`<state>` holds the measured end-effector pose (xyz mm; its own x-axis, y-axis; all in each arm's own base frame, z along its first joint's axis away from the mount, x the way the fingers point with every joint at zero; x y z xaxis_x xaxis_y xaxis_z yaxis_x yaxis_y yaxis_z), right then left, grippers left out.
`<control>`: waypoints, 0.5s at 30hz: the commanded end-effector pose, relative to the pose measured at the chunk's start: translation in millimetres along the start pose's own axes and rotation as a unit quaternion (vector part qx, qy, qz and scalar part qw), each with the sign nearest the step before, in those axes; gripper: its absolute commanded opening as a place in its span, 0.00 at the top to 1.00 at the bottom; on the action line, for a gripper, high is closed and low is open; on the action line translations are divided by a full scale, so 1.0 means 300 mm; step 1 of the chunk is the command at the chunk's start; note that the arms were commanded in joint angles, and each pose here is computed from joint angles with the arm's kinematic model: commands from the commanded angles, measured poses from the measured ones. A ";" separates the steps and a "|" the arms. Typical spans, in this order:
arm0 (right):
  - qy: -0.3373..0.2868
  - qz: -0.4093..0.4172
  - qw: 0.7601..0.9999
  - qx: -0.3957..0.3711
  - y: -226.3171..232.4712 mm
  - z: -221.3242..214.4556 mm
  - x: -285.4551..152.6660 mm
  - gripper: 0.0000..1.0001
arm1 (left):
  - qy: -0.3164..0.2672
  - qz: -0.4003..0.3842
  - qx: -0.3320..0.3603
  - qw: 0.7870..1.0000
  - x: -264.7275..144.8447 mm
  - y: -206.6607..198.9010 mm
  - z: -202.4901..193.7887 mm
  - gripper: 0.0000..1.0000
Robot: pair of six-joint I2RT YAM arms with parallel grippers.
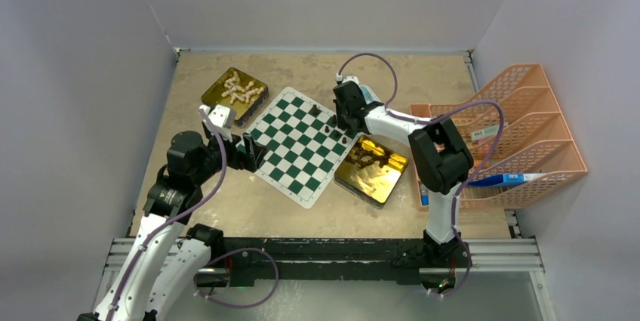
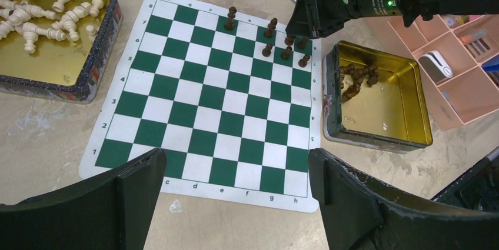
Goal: Set up the chess pieces on the board
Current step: Place the chess piece on the chessboard.
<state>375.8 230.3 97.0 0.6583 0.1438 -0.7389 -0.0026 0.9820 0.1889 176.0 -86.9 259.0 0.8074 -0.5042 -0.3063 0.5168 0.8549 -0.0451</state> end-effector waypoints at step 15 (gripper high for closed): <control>-0.001 0.022 1.000 0.003 0.016 0.007 0.005 0.86 | -0.026 -0.005 0.017 0.999 -0.005 -0.003 0.045 0.10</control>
<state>376.2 231.5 97.2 0.6580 0.1559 -0.7367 -0.0093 0.9800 0.1990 176.2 -86.7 259.0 0.8086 -0.5022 -0.3065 0.5149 0.8561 -0.0444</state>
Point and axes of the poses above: each gripper's point midway between its finger pads, its own x axis out along the fingers, its own y axis along the line the jaws close on, z = x × y, the point moved 7 cm from there along -x, back along the fingers, and after that the axes turned 12 degrees about x, right-handed, at the moved point
